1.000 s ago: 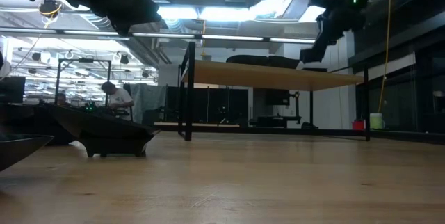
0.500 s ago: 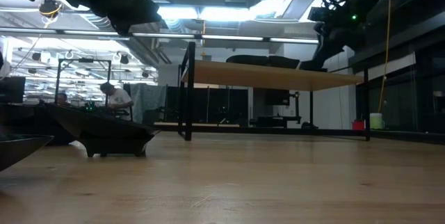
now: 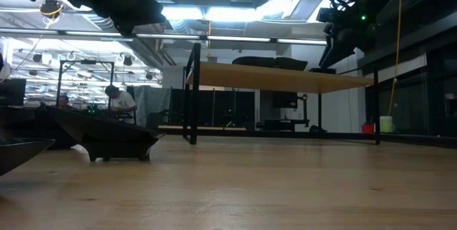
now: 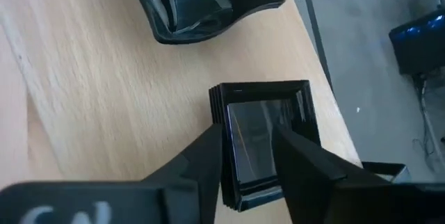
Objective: Pick & Place Mini shaped plates
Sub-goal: Stack the square plate on top of the square plate on the shelf, then stack the distorted square plate on top of the distorted square plate on the shelf
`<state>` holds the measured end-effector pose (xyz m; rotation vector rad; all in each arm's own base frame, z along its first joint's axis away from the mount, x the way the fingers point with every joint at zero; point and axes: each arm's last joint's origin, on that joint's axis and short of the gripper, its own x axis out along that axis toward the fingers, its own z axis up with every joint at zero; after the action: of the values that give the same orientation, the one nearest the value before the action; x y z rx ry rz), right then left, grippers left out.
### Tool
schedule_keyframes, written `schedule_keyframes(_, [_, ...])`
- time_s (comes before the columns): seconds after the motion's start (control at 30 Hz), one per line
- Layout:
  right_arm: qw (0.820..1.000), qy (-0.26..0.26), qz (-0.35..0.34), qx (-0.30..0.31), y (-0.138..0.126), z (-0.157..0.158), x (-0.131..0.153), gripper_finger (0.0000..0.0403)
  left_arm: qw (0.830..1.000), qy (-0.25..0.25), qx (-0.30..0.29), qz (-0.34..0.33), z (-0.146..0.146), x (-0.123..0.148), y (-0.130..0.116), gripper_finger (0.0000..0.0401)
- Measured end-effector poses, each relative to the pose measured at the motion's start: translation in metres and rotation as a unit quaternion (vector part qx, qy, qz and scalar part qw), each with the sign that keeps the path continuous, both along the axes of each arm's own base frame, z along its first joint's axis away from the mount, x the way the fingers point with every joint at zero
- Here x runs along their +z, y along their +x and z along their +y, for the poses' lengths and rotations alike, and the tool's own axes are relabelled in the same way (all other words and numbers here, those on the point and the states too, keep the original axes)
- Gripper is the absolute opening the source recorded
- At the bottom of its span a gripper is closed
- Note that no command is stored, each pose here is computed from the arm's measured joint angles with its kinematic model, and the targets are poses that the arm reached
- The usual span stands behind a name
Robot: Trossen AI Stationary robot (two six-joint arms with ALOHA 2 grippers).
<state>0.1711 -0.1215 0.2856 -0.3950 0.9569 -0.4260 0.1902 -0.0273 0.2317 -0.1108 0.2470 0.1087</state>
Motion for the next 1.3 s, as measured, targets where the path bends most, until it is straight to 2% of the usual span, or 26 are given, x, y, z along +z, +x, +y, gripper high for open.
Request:
schedule_keyframes(0.13, [0.999, 0.020, -0.028, -0.014, 0.001, 0.002, 0.014, 0.0147, 1.000, 0.000, 0.000, 0.002, 0.000, 0.000, 0.000, 0.0119])
schedule_keyframes(0.3, [0.992, 0.087, -0.090, 0.021, 0.005, 0.012, 0.036, 0.0155, 1.000, -0.028, 0.002, 0.008, 0.000, -0.002, 0.000, 0.0116])
schedule_keyframes(0.5, [0.983, 0.136, -0.108, 0.063, 0.008, 0.031, 0.042, 0.0156, 0.992, -0.098, -0.023, 0.079, -0.005, 0.008, -0.001, 0.0109])
schedule_keyframes(0.77, [0.960, 0.216, -0.116, 0.136, 0.015, 0.067, 0.043, 0.0156, 0.976, -0.116, -0.048, 0.175, -0.027, 0.034, -0.006, 0.0091])
schedule_keyframes(0.93, [0.951, 0.230, -0.111, 0.175, 0.022, 0.086, 0.033, 0.0156, 0.967, -0.131, -0.063, 0.207, -0.042, 0.039, -0.004, 0.0086])
schedule_keyframes(1.1, [0.941, 0.225, -0.111, 0.226, 0.028, 0.103, 0.030, 0.0156, 0.957, -0.143, -0.073, 0.242, -0.059, 0.031, 0.003, 0.0086])
schedule_keyframes(1.3, [0.926, 0.212, -0.142, 0.277, 0.034, 0.119, 0.036, 0.0156, 0.921, -0.171, -0.057, 0.346, -0.073, 0.006, 0.002, 0.0086])
